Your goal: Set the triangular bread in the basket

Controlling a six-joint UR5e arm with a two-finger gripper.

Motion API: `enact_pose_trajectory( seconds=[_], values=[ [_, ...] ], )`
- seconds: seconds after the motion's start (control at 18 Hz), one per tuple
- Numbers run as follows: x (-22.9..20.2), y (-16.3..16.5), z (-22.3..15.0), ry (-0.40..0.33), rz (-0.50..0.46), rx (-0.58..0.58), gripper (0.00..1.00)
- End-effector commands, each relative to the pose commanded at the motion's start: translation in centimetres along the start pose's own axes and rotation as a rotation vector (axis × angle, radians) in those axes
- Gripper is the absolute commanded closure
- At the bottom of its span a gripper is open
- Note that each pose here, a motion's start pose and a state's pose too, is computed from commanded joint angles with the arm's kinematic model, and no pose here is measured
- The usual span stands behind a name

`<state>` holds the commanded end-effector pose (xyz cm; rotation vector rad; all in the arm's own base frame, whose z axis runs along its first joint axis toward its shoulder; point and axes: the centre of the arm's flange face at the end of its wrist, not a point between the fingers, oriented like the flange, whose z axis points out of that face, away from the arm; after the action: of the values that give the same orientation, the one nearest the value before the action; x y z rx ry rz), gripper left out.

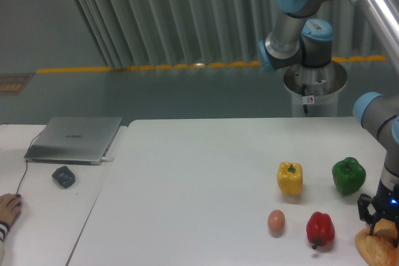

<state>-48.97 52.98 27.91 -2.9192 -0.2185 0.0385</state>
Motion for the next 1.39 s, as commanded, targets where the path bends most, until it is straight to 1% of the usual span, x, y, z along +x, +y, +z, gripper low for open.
enact_pose_trajectory(
  seconds=[0.33, 0.44, 0.67, 0.78, 0.89, 0.94, 1.0, 1.11, 1.17, 1.22, 1.39],
  values=[
    [-0.3, -0.5, -1.2, -0.015, 0.006, 0.013, 0.92],
    [-0.6, -0.8, -2.5, -0.030, 0.005, 0.029, 0.92],
    [-1.1, -2.4, -7.1, -0.076, 0.017, 0.103, 0.91],
    [-1.4, -2.8, -9.4, -0.105, 0.067, 0.133, 0.91],
    [-1.6, -2.2, -11.5, -0.141, 0.214, 0.135, 0.89],
    [-2.4, -1.5, -12.2, -0.155, 0.262, 0.132, 0.85],
    [-3.1, -0.6, -13.2, -0.166, 0.266, 0.129, 0.85],
    [-4.2, 1.5, -13.9, -0.150, 0.251, 0.106, 0.85],
    [-5.0, 2.5, -14.2, -0.147, 0.260, 0.096, 0.86],
    [-5.6, 3.5, -14.0, -0.144, 0.296, 0.086, 0.86],
    [-7.0, 6.4, -14.0, -0.145, 0.452, 0.051, 0.85]
  ],
)
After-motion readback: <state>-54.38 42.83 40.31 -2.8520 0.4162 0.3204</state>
